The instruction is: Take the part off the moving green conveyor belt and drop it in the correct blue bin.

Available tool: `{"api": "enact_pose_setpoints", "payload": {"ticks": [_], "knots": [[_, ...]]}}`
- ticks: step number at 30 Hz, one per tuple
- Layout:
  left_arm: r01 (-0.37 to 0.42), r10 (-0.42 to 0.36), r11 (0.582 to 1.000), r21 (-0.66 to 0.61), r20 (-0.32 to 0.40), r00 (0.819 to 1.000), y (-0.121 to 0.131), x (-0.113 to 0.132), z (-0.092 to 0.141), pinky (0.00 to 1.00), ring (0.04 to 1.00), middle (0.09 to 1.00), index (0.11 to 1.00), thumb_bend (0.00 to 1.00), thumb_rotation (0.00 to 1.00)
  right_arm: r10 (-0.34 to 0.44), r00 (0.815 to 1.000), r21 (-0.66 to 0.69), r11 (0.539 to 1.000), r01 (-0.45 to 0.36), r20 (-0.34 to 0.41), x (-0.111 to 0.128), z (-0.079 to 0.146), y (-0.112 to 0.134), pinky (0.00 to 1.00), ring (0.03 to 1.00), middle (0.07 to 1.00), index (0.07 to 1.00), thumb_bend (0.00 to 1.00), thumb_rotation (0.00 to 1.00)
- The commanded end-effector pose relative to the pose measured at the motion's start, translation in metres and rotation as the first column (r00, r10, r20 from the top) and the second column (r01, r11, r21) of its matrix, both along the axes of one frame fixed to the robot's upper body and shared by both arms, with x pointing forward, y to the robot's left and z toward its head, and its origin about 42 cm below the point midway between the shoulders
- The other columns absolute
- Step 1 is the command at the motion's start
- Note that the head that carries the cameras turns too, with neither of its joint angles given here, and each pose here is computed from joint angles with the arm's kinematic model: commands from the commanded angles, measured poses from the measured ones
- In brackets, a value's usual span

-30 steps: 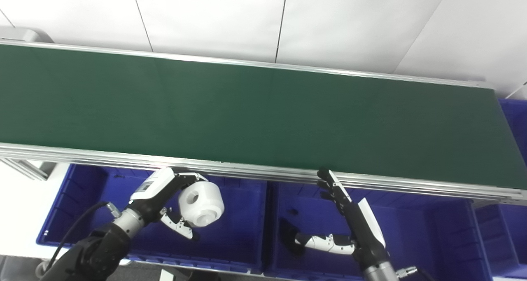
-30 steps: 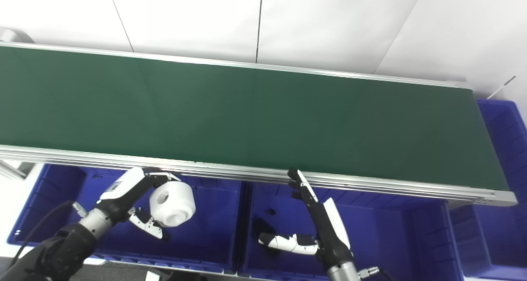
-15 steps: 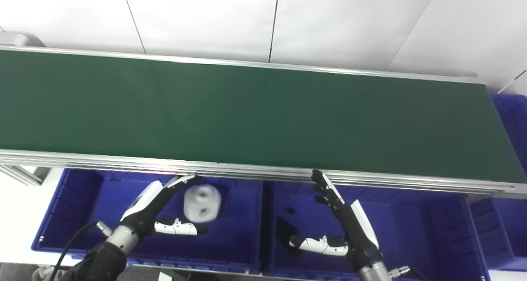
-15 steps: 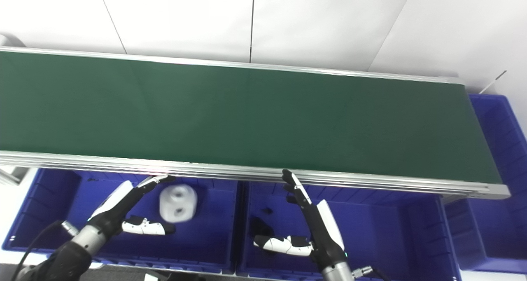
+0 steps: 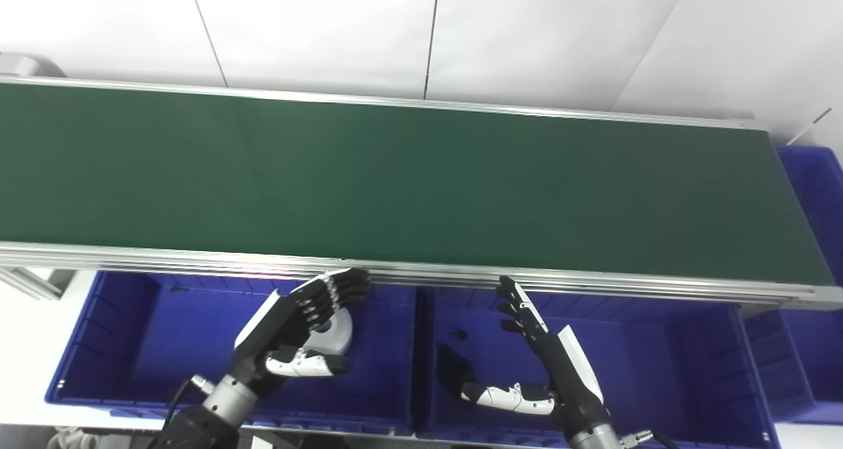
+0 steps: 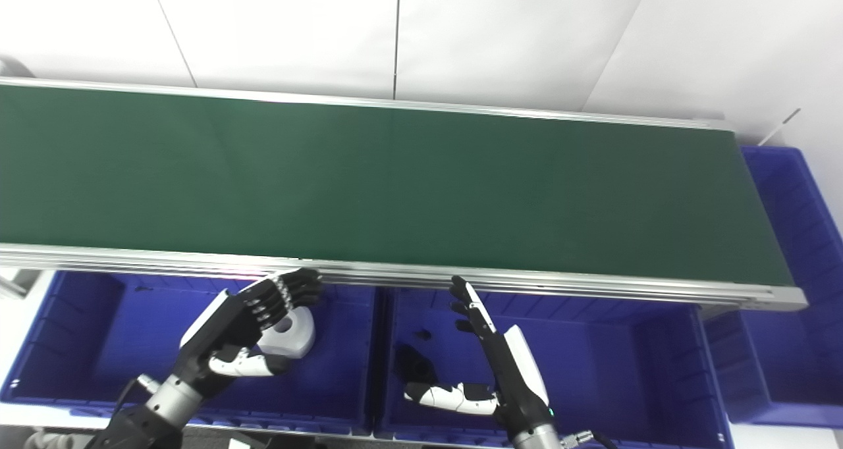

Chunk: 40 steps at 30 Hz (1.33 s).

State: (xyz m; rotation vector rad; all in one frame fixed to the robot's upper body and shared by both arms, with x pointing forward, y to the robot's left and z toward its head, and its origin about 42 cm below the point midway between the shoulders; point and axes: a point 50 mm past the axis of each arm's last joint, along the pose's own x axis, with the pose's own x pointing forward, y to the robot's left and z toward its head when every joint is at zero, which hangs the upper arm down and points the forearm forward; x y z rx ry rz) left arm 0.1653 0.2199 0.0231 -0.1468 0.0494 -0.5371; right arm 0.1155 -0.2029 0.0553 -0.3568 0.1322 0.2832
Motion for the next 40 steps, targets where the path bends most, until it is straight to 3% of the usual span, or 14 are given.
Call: {"api": "enact_pose_setpoints", "payload": {"ticks": [1, 8, 13, 25, 40], "knots": [[0.020, -0.017, 0.999, -0.032, 0.083, 0.996, -0.006, 0.006, 0.010, 0.82, 0.839, 0.822, 0.785, 0.83, 0.27, -0.003, 0.998, 0.023, 1.000, 0.002, 0.069, 0.001, 0.009, 0.001, 0.82, 0.908, 0.955, 0.996, 0.87, 0.40], [0.057, -0.060, 0.998, 0.027, 0.139, 0.988, -0.023, 0.008, 0.018, 0.85, 0.885, 0.886, 0.827, 0.86, 0.31, -0.032, 0.997, 0.039, 0.999, 0.029, 0.068, -0.001, 0.006, 0.000, 0.83, 0.916, 0.955, 1.000, 0.86, 0.39], [0.037, -0.047, 0.997, 0.067, 0.163, 0.986, -0.028, 0.011, 0.019, 0.84, 0.896, 0.901, 0.837, 0.87, 0.31, -0.054, 0.996, 0.046, 0.998, 0.050, 0.073, 0.001, 0.004, -0.001, 0.82, 0.910, 0.948, 0.998, 0.86, 0.37], [-0.058, 0.046, 0.992, 0.111, 0.113, 0.993, 0.007, 0.009, -0.001, 0.86, 0.910, 0.910, 0.865, 0.87, 0.27, -0.031, 0.996, 0.093, 0.995, 0.024, 0.080, 0.008, -0.002, 0.004, 0.83, 0.913, 0.938, 1.000, 0.87, 0.39], [-0.063, 0.053, 0.992, 0.112, 0.090, 0.995, 0.016, 0.004, -0.006, 0.87, 0.924, 0.931, 0.880, 0.86, 0.28, -0.010, 0.997, 0.088, 0.996, 0.003, 0.078, 0.007, -0.002, 0.012, 0.83, 0.912, 0.947, 0.999, 0.87, 0.41]]}}
